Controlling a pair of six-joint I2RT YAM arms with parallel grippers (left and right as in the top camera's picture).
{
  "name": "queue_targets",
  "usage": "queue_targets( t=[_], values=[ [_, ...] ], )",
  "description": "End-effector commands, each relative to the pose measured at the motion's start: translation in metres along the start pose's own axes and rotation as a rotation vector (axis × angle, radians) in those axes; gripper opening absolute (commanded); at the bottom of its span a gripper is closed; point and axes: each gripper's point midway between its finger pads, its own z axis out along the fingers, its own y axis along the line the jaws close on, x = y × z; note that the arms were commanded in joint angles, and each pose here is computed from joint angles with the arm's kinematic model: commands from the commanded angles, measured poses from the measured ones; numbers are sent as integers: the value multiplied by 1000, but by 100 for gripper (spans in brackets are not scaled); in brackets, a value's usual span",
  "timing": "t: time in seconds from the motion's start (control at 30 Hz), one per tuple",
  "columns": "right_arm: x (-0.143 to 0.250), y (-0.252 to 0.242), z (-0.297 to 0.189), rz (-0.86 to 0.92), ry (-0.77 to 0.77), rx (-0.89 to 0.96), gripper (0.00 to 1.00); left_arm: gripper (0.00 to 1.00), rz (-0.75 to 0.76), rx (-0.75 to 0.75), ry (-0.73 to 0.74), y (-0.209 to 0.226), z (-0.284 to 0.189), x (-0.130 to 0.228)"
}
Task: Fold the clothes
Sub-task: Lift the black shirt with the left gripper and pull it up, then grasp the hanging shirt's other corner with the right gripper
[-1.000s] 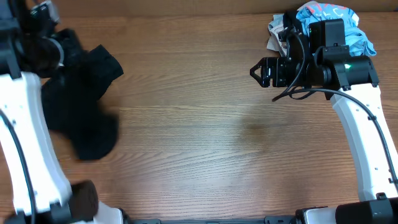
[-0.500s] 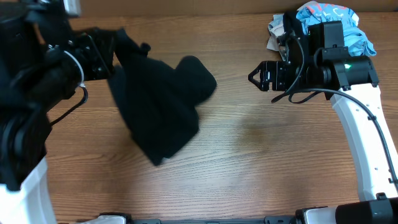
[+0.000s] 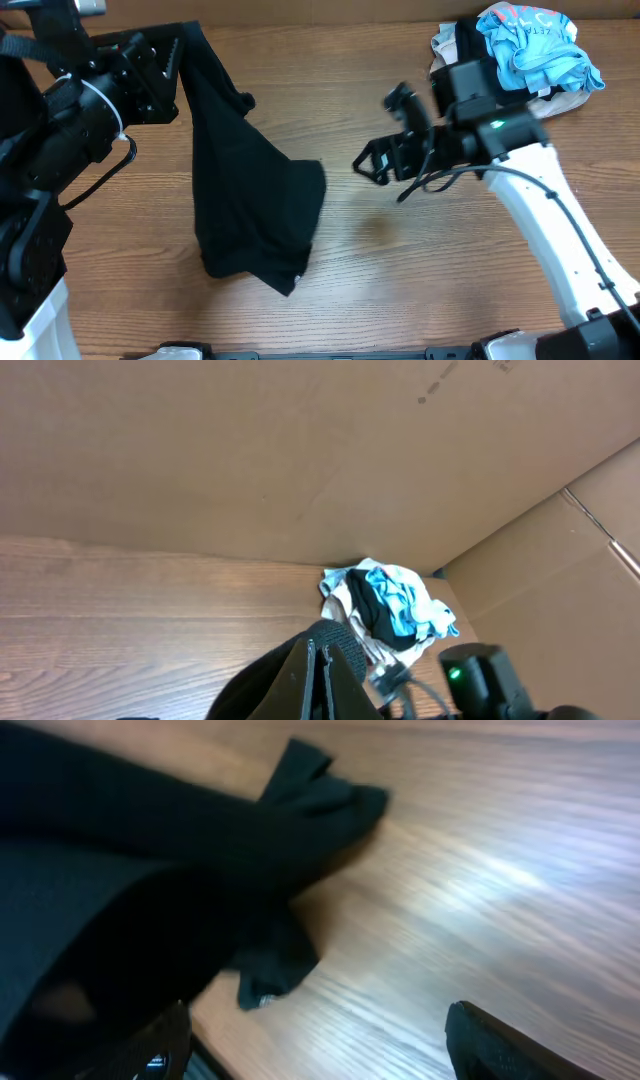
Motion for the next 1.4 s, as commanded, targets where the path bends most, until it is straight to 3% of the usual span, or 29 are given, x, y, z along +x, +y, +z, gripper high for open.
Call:
queue_targets(
  t=[0.0,0.37,0.47,0.63,0.73,0.8,1.0,1.33,1.37],
  values=[
    [2,35,11,-70,4,-143,86,4,15,30,-6,-8,-1,-3],
    [-14,98,55,-166,-93,-186,84,4,27,22,11,-4,4,0],
    [-10,113,65,-213,-98,-190,76,4,47,18,11,-3,4,0],
    [-5,121,71,-241,-94,-169,51,4,48,11,9,-2,5,0],
    [-4,121,71,-241,-93,-169,20,4,48,6,7,-1,5,0],
    [-4,121,71,-241,-92,-171,6,4,49,0,5,0,5,-1],
    [-2,121,66,-232,-83,-165,4,4,54,-21,-15,3,4,-5],
    [-15,102,-10,-199,-204,62,4,4,76,-8,-86,-2,3,-22],
    [-14,99,-11,-195,-204,81,11,4,77,-8,-86,-2,3,-22]
  ],
)
